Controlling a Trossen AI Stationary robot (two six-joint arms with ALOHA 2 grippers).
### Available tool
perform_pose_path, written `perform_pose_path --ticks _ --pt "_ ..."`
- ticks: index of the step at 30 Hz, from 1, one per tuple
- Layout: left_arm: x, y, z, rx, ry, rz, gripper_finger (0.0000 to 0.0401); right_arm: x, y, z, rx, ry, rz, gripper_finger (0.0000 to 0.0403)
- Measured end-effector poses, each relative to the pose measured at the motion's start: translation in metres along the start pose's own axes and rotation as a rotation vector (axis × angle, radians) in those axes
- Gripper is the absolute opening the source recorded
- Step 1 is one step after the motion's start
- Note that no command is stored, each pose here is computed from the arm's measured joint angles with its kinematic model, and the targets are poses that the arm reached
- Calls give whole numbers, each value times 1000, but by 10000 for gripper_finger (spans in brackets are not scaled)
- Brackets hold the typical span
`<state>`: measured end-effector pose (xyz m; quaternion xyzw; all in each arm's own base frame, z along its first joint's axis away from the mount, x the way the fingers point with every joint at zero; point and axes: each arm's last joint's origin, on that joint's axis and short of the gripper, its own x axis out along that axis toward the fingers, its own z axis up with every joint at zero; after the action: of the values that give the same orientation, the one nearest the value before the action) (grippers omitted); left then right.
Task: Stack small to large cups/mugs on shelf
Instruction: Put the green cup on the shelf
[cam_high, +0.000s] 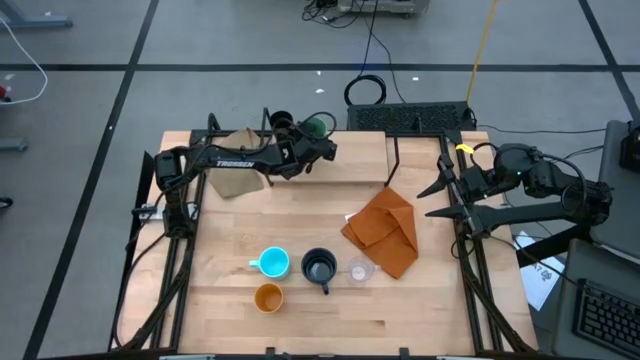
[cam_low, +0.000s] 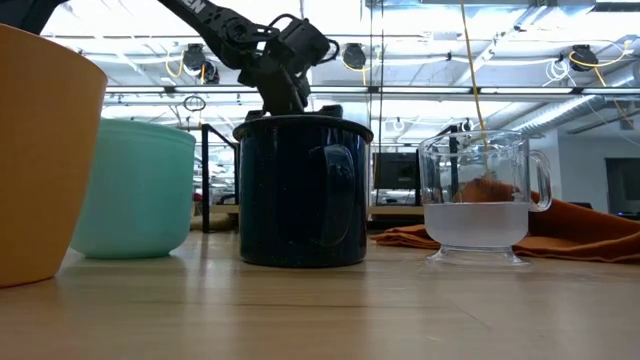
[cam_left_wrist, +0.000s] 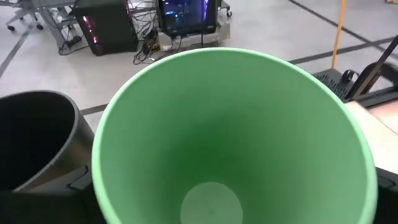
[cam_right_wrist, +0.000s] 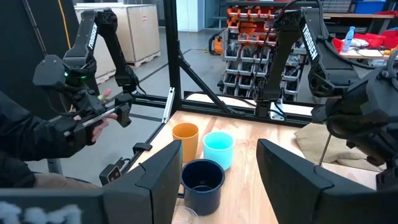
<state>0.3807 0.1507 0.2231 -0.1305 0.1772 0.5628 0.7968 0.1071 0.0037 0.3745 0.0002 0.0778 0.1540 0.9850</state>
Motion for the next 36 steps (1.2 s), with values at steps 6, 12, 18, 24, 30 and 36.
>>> perform_pose_path --ticks 6,12,18,24,30,36 --pt "0 -1 -1 9 8 -8 399 0 0 0 -5 0 0 199" --pt "-2 -3 -1 19 6 -23 399 0 0 0 -5 0 0 199" --pt "-2 -3 -1 16 7 -33 399 0 0 0 -4 -1 0 199" --pt "1 -2 2 50 3 -54 399 0 0 0 -5 -1 0 199" --pt "6 2 5 46 11 -72 399 0 0 0 -9 0 0 199" --pt "9 5 8 67 0 -67 399 0 0 0 -10 0 0 199"
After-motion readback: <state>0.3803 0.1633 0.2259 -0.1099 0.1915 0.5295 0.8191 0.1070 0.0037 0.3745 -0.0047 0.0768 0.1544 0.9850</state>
